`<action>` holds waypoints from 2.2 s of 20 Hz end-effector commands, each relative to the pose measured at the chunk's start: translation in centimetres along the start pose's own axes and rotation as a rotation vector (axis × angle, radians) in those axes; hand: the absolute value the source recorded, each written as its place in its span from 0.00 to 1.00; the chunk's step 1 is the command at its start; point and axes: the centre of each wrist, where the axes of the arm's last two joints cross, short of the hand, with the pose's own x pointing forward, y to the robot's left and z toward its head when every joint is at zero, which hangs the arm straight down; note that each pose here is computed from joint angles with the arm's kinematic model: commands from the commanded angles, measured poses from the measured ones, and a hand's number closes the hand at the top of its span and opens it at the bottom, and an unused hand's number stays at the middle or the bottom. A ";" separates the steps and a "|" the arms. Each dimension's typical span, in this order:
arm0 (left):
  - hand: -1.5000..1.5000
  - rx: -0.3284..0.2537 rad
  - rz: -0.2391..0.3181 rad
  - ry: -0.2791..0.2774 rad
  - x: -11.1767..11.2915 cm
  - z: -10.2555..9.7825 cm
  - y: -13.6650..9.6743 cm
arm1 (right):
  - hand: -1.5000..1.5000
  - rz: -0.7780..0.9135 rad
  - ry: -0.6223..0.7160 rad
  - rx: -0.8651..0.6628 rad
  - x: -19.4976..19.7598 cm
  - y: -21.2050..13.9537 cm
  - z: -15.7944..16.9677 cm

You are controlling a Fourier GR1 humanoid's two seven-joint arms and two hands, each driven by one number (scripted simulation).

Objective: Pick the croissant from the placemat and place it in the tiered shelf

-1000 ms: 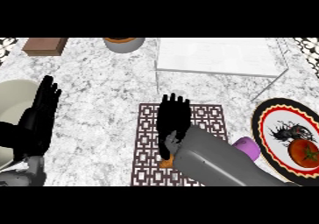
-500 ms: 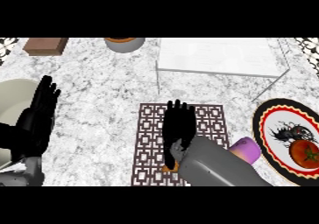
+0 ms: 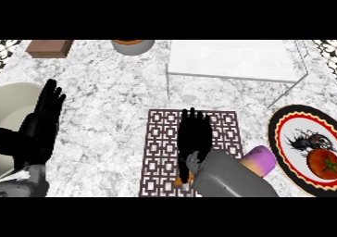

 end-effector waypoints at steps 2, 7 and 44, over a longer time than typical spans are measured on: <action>0.50 0.012 -0.007 -0.009 1.7 -1.4 0.6 | 0.00 0.044 0.162 0.032 0.7 2.5 0.2; 0.50 -0.012 -0.002 -0.006 -0.3 0.3 0.1 | 1.00 0.079 0.188 0.125 0.8 2.8 -0.1; 0.50 0.022 -0.008 -0.007 -0.3 0.4 -0.1 | 1.00 -0.664 -0.035 -0.650 -1.7 -14.5 12.2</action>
